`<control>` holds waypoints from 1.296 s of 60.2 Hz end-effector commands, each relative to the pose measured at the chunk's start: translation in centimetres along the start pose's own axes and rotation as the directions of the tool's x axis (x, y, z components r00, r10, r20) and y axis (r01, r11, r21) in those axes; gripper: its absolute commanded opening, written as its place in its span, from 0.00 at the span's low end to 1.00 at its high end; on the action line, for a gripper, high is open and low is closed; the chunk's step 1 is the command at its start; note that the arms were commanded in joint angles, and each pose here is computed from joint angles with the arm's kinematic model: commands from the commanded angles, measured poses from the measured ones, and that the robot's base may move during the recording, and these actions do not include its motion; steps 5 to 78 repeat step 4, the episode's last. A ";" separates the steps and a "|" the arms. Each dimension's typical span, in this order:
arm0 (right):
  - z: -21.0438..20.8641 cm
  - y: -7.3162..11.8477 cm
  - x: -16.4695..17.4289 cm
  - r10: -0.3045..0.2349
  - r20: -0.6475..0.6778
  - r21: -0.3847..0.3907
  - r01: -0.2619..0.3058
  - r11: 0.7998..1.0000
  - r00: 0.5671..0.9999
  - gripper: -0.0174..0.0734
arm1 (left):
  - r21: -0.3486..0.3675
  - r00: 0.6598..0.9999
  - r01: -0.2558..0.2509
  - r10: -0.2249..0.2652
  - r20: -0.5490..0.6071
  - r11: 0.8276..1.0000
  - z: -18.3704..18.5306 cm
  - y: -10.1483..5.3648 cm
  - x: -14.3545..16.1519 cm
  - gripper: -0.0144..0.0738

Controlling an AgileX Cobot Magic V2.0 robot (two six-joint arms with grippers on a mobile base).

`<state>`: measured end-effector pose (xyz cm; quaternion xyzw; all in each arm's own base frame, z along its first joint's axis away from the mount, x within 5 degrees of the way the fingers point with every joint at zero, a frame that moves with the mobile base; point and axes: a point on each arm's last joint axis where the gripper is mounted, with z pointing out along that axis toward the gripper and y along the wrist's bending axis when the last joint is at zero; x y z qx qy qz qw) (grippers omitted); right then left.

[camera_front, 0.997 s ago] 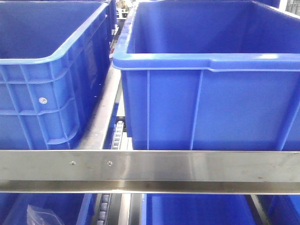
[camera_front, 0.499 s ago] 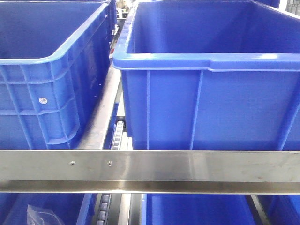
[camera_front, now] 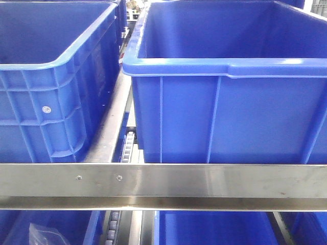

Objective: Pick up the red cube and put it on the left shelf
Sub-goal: 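Withdraw the empty right gripper from the blue bin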

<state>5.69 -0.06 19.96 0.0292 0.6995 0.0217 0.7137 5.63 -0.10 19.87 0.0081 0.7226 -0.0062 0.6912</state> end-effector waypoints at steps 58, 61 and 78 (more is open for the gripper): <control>-0.3 0.1 -1.5 -0.018 0.131 -0.003 0.018 1.000 0.991 0.24 | 0.003 0.997 0.005 -0.005 0.080 1.000 0.0 0.0 -0.1 0.28; -0.3 0.1 -1.5 -0.018 0.131 -0.003 0.018 1.000 0.991 0.24 | 0.003 0.997 0.005 -0.005 0.080 1.000 0.0 0.0 -0.1 0.28; -0.3 0.1 -1.5 -0.018 0.131 -0.003 0.018 1.000 0.991 0.24 | 0.003 0.997 0.005 -0.005 0.080 1.000 0.0 0.0 -0.1 0.28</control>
